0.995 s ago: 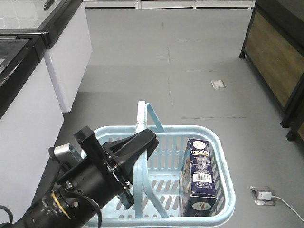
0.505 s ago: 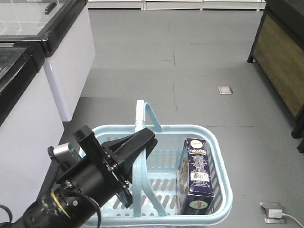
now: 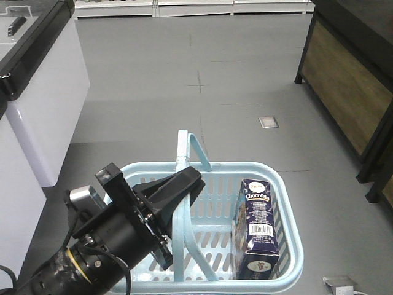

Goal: Left arm holds basket, right arm returns cookies
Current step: 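Drive the base toward the drink shelves holding the basket in the left gripper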

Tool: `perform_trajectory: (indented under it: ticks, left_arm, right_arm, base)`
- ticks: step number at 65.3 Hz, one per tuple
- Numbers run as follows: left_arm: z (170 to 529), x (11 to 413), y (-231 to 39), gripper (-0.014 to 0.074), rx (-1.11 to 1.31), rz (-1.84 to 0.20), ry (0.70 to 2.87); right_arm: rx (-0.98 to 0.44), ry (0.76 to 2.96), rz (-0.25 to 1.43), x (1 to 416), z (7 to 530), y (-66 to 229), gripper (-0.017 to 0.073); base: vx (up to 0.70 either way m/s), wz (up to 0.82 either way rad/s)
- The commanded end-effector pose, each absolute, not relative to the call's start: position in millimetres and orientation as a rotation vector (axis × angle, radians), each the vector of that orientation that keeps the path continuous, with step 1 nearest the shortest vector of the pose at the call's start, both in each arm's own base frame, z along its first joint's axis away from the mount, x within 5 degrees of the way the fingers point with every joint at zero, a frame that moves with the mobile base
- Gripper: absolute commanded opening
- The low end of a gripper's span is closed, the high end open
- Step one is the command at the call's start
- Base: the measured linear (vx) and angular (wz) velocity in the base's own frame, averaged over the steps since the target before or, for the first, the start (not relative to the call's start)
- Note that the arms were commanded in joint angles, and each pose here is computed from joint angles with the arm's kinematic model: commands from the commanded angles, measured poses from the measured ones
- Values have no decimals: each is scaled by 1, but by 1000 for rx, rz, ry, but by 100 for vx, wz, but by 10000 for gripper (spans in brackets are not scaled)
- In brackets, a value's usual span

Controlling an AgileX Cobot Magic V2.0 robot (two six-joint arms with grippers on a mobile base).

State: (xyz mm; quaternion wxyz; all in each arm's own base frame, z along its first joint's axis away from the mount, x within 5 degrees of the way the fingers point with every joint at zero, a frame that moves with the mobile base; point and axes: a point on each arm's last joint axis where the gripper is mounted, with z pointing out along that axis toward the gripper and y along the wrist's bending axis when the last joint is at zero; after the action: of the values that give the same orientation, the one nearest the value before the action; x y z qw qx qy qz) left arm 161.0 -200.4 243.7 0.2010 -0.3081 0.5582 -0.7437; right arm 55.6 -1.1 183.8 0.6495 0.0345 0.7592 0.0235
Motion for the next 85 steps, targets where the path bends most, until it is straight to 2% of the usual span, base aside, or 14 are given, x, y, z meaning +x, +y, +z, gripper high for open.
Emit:
perform_trajectory:
  ticks: [1, 35, 85]
  left_arm:
    - [282, 155, -193, -3, -702, -2289, 1219]
    - [282, 155, -193, -3, -702, -2290, 1219]
    - [282, 155, -193, -3, -701, -2290, 1219]
  right_arm:
    - [70, 1659, 46, 56, 185, -1, -6]
    - [70, 1659, 46, 56, 185, -1, -6]
    - [70, 1659, 46, 56, 185, -1, -6]
  base:
    - [30, -18]
    - [33, -7]
    - [43, 10]
